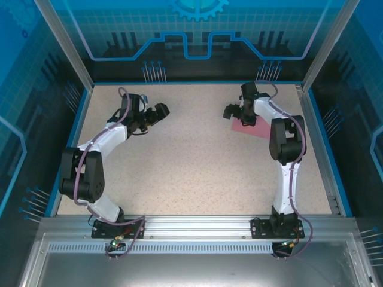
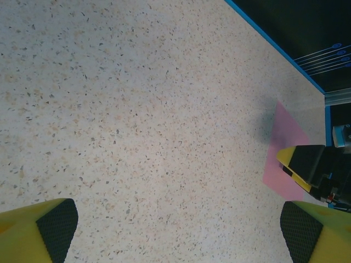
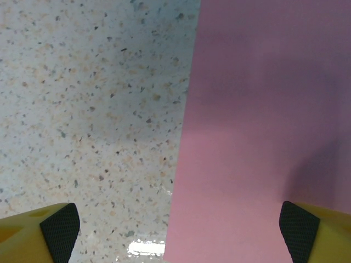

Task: Fold a paper plane with a square sheet of paper (pick it up from the middle)
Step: Move the square sheet of paper to the center of the table.

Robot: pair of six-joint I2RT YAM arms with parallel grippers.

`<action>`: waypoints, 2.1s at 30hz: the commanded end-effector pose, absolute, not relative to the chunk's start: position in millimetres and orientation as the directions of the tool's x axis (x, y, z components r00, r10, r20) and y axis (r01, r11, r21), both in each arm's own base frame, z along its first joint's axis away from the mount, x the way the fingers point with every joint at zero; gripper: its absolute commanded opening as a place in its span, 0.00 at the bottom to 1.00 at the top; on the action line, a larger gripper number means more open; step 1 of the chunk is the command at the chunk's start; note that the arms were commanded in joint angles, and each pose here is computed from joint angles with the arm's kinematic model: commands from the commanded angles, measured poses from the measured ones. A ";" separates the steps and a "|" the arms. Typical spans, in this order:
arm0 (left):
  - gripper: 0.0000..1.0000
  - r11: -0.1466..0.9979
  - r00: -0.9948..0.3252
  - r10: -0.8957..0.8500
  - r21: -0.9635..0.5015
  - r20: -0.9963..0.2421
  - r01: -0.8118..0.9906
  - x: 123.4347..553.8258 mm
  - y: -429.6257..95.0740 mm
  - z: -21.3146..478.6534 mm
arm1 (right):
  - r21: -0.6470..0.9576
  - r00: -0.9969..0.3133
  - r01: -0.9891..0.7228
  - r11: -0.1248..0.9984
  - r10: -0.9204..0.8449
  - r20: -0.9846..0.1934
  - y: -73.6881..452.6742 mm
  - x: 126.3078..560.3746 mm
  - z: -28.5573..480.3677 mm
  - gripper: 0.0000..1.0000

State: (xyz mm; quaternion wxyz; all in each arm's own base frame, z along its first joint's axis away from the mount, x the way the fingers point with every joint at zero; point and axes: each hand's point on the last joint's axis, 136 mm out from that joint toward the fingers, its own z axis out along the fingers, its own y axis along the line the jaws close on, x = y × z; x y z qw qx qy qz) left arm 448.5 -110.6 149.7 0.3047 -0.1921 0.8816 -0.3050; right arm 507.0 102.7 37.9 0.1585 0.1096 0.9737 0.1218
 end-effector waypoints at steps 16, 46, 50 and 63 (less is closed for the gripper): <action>0.98 0.748 -0.836 -0.432 -0.652 -0.338 -0.123 362.0 -121.9 122.4 | 0.205 -1.000 0.024 0.978 0.025 -0.001 202.7 343.8 -4.8 0.86; 0.98 0.698 -0.788 -0.479 -0.713 -0.388 -0.073 299.7 -127.6 138.9 | 0.425 -0.994 0.080 0.902 0.104 -0.034 209.7 303.4 2.3 0.87; 0.99 0.708 -0.782 -0.463 -0.705 -0.416 -0.044 299.9 -127.3 141.6 | 0.396 -0.989 0.130 0.909 0.146 -0.010 214.4 283.0 -14.0 0.87; 0.99 0.754 -0.730 -0.464 -0.656 -0.502 -0.029 313.0 -115.6 149.1 | 0.237 -0.969 -0.040 0.971 0.021 -0.248 221.4 301.5 52.4 0.94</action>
